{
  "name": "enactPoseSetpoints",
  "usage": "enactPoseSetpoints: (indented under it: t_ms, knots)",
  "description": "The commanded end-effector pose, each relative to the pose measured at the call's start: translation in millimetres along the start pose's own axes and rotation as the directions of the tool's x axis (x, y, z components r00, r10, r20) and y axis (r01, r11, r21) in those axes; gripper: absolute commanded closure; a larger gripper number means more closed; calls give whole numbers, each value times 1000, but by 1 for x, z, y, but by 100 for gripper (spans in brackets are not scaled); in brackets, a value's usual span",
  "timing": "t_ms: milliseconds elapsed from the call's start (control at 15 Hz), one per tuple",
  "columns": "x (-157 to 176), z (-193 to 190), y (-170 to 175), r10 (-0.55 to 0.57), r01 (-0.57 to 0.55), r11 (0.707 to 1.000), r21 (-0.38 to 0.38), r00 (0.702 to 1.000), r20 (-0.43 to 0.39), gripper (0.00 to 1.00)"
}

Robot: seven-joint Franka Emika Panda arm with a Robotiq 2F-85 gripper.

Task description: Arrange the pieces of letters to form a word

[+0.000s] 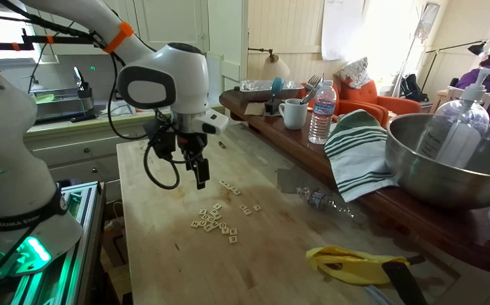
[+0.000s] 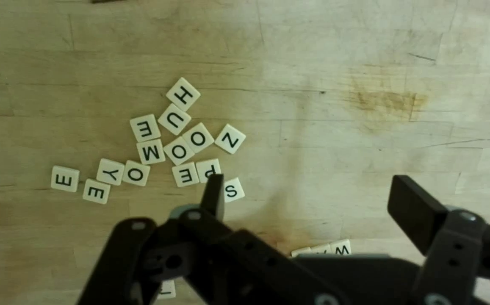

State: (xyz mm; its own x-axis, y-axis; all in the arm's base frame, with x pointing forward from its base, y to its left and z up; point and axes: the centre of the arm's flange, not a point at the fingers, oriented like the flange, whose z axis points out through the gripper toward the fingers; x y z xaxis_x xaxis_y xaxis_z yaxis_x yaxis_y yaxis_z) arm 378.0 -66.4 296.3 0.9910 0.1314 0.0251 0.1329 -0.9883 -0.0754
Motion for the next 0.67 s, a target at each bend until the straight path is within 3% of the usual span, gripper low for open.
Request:
enactPoseSetpoints:
  t_ms: [0, 600]
  knots:
    - [13, 34, 13, 27, -27, 999, -30, 1000, 11, 30]
    - [30, 68, 20, 66, -68, 997, -40, 996, -57, 98]
